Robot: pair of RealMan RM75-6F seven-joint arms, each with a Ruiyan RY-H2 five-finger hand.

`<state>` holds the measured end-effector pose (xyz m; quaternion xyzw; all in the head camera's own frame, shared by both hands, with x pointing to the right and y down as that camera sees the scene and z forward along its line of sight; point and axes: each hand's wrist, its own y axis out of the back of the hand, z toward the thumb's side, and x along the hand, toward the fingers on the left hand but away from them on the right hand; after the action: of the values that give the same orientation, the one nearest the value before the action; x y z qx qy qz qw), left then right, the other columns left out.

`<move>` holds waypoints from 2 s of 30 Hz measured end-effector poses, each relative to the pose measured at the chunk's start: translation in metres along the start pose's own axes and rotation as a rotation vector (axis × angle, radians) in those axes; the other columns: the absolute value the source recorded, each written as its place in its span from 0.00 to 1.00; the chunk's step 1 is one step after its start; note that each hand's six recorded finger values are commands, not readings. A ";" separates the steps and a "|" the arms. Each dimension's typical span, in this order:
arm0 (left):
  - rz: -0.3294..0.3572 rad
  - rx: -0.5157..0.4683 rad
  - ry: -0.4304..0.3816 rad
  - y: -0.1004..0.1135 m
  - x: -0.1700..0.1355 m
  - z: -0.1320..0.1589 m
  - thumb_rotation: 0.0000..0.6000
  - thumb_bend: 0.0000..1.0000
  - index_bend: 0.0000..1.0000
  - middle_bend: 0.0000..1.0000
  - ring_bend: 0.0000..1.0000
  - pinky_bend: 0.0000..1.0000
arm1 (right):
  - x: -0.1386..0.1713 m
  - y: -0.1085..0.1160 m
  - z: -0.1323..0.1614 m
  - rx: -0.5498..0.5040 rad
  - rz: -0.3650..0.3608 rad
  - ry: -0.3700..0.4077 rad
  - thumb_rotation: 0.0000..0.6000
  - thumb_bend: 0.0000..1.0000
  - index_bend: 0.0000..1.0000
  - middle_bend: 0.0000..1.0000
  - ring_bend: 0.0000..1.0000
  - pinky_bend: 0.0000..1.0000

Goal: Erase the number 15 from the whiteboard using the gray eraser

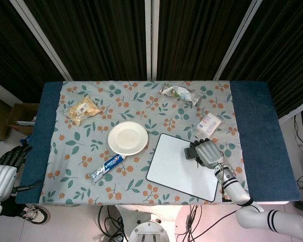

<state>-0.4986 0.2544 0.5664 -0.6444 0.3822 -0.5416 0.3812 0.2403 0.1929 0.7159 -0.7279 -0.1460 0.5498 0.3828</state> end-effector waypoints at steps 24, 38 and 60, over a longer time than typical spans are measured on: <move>0.004 -0.001 -0.001 0.002 -0.001 0.000 0.70 0.07 0.10 0.09 0.08 0.18 | 0.075 -0.008 0.065 -0.021 0.077 0.243 1.00 0.40 0.68 0.58 0.52 0.65; -0.001 -0.001 -0.001 0.000 0.000 0.000 0.70 0.07 0.10 0.09 0.08 0.18 | 0.001 0.011 0.055 0.016 -0.032 0.126 1.00 0.40 0.69 0.58 0.52 0.65; 0.001 -0.001 -0.005 0.000 -0.002 0.002 0.70 0.07 0.10 0.09 0.08 0.18 | 0.023 0.000 0.025 0.007 0.037 0.098 1.00 0.40 0.70 0.59 0.52 0.65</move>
<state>-0.4968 0.2561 0.5658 -0.6459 0.3818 -0.5395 0.3821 0.2257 0.2167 0.6977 -0.7551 -0.1118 0.5211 0.3817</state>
